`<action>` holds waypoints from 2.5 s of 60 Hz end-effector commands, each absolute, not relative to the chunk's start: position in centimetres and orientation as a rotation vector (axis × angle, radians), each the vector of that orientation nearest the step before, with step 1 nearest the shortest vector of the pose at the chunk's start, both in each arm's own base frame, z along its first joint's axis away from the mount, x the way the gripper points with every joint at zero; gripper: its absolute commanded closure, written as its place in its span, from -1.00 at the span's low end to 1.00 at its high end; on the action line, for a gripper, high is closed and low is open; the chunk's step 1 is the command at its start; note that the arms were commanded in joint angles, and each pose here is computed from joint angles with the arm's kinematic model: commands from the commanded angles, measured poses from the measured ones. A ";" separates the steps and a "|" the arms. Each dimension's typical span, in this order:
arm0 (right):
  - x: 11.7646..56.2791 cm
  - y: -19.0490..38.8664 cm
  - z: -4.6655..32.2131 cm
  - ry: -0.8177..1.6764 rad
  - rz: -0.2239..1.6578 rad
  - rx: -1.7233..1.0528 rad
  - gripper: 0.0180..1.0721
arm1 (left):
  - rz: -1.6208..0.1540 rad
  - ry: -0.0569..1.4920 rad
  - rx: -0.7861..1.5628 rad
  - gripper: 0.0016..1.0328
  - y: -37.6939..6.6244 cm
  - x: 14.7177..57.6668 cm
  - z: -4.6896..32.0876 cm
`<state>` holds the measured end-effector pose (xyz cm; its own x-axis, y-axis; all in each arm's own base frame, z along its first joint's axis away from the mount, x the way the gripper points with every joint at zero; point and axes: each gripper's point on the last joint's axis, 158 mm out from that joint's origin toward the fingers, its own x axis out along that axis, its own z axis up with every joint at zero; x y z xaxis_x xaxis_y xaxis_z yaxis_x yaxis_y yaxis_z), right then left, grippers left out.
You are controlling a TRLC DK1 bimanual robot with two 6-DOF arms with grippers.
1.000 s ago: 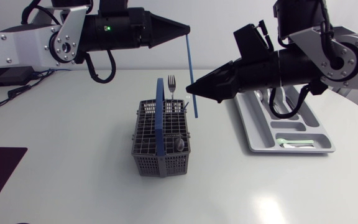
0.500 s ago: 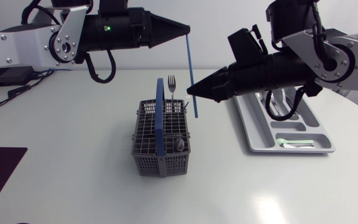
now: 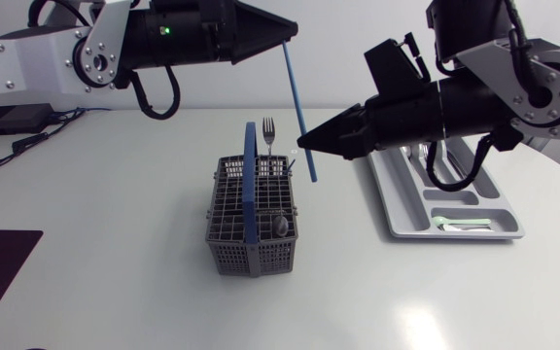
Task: Unload the cutlery basket into the drawer organizer.
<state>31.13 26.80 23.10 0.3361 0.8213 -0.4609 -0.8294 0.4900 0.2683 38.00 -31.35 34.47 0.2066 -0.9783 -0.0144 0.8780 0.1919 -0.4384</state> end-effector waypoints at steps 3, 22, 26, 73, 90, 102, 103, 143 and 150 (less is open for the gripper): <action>30.5 25.6 22.7 0.622 1.048 0.005 0.77 | -1.304 0.243 -0.372 -0.82 -29.7 38.3 38.3; 36.7 13.8 18.3 0.728 0.698 0.042 0.77 | -1.018 0.160 -0.097 -0.90 -21.8 38.8 37.7; 38.1 11.1 15.7 0.787 0.607 0.044 0.77 | -0.983 0.183 -0.052 -0.90 -20.7 38.4 36.0; 44.2 1.1 -1.0 1.172 0.140 0.047 0.74 | -0.584 0.634 0.345 -0.87 -15.0 33.4 15.3; 44.7 1.0 0.6 1.136 0.114 0.009 -0.43 | -0.567 0.702 0.388 -0.87 -14.8 31.8 13.5; 45.1 5.1 6.3 0.992 0.240 -0.020 -0.63 | -0.628 0.707 0.463 -0.86 -14.8 29.0 12.8; 45.2 5.8 6.6 0.983 0.259 -0.017 -0.63 | -0.634 0.707 0.470 -0.86 -14.8 28.8 12.7; 51.3 23.1 9.1 0.887 0.653 0.082 0.70 | -0.818 0.680 0.661 0.12 -17.9 22.6 6.1; 51.7 25.3 8.1 0.914 0.691 0.089 0.71 | -0.821 0.691 0.688 0.58 -18.6 23.0 4.8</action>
<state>51.67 23.64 9.68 0.4566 0.5714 -0.6819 -0.5214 0.7929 0.3153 23.55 -18.70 7.05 0.5302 -0.4348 -0.7278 0.8035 0.5317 0.2677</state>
